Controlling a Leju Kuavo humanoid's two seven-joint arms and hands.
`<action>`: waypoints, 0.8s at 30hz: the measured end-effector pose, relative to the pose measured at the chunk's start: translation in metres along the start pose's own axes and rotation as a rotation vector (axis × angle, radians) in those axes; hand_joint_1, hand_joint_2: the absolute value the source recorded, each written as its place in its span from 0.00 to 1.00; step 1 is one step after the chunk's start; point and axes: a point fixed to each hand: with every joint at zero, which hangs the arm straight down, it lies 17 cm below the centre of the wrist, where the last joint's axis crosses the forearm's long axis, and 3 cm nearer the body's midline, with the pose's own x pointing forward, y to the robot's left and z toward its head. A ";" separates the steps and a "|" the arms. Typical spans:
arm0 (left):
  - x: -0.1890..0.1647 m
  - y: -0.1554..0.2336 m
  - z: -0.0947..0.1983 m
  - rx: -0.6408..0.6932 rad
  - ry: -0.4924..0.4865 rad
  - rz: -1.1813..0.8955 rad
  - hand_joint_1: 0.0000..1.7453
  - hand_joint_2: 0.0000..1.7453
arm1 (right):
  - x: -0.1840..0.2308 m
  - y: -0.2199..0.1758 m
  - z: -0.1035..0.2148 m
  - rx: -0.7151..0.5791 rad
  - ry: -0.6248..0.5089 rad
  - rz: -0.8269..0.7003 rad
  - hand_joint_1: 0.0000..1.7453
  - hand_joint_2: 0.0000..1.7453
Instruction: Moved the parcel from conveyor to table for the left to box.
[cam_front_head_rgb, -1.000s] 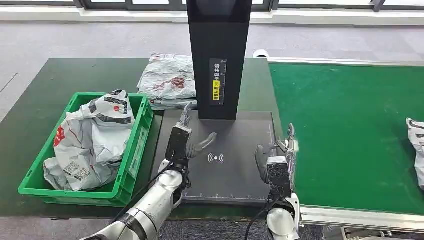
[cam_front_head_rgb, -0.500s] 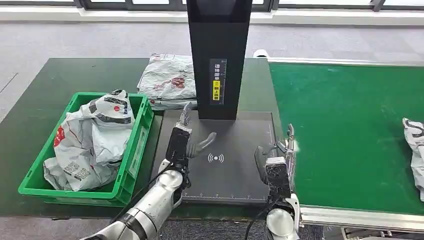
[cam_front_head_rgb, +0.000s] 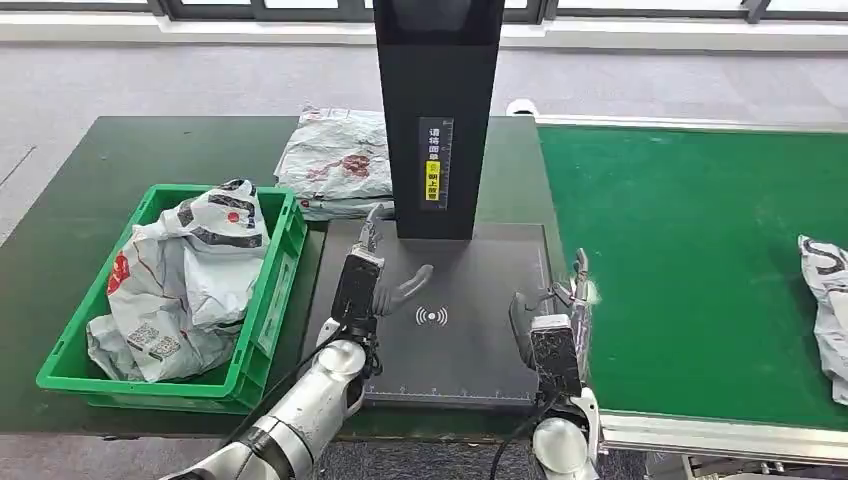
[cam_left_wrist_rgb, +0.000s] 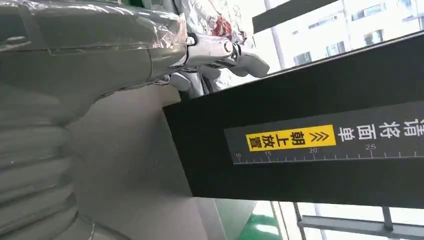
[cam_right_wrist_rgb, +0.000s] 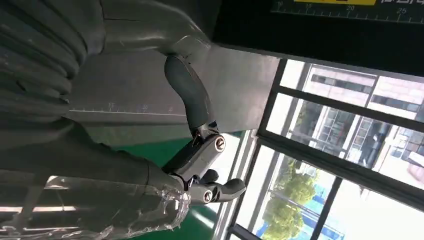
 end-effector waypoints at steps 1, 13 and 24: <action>0.000 0.000 0.000 -0.001 0.000 -0.001 0.00 1.00 | 0.000 0.000 0.000 0.000 0.000 0.000 0.00 1.00; 0.000 0.000 0.000 0.005 -0.003 -0.011 0.00 1.00 | -0.005 0.001 0.007 0.008 0.012 0.009 0.00 1.00; 0.001 0.002 0.000 0.015 -0.006 -0.017 0.00 1.00 | -0.004 0.004 0.008 0.018 0.013 0.010 0.00 1.00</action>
